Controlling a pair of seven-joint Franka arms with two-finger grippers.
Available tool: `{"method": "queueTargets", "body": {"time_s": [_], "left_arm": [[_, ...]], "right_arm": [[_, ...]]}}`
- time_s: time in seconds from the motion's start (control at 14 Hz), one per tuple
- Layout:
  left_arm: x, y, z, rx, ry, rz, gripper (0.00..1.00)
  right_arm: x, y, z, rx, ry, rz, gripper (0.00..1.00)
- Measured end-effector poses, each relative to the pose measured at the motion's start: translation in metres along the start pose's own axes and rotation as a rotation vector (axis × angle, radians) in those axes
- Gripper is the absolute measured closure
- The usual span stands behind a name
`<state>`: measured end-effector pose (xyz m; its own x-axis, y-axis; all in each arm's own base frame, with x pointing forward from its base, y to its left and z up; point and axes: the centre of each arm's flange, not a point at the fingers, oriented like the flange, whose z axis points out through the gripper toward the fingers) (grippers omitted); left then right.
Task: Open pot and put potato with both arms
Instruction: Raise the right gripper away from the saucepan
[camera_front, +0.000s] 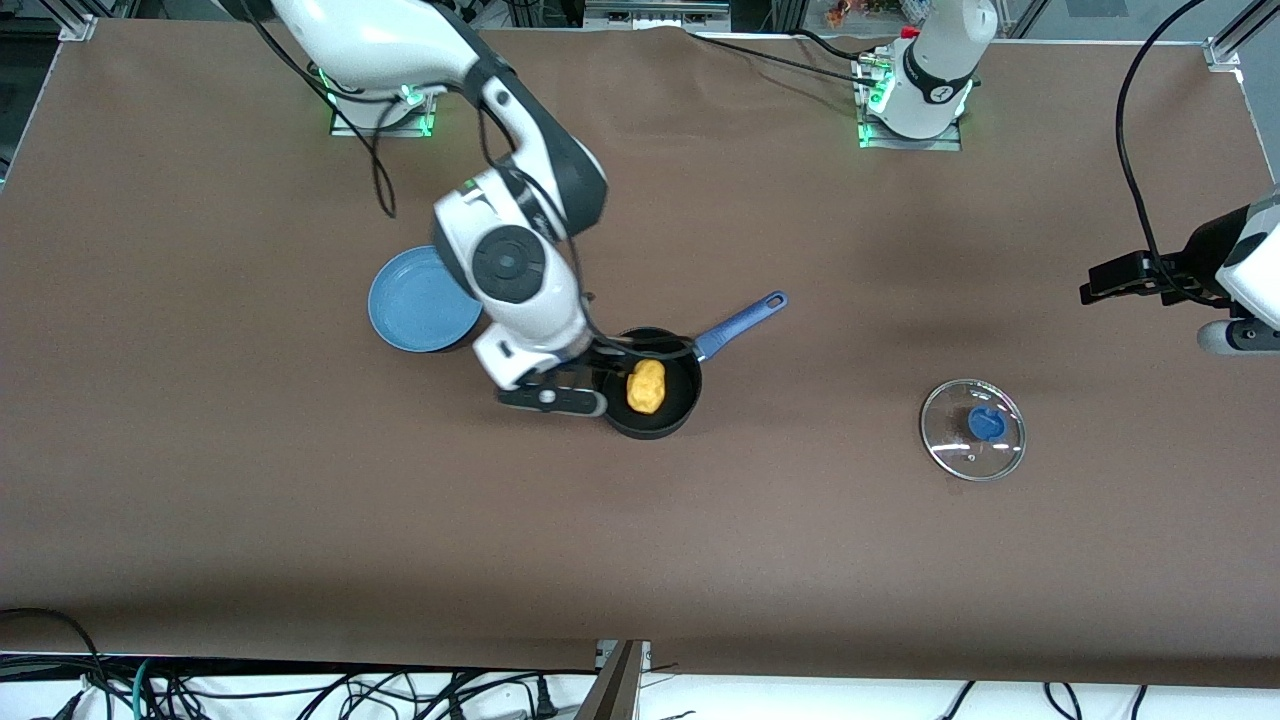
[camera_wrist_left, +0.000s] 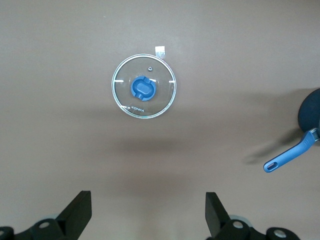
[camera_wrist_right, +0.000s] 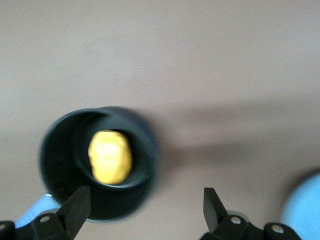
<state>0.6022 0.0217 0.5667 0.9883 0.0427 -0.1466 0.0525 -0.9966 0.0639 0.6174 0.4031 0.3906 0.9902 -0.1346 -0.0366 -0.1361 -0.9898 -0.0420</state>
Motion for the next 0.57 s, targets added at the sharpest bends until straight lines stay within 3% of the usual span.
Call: {"method": "queueTargets", "body": {"time_s": [0.29, 0.57], "left_arm": [[0.0, 0.0, 0.0, 0.0, 0.0, -0.001, 0.0], [0.0, -0.001, 0.0, 0.0, 0.0, -0.002, 0.0]], "right_arm": [[0.029, 0.112, -0.094, -0.106, -0.015, -0.041, 0.0], [0.043, 0.233, -0.154, -0.13, -0.038, -0.149, 0.0]]}}
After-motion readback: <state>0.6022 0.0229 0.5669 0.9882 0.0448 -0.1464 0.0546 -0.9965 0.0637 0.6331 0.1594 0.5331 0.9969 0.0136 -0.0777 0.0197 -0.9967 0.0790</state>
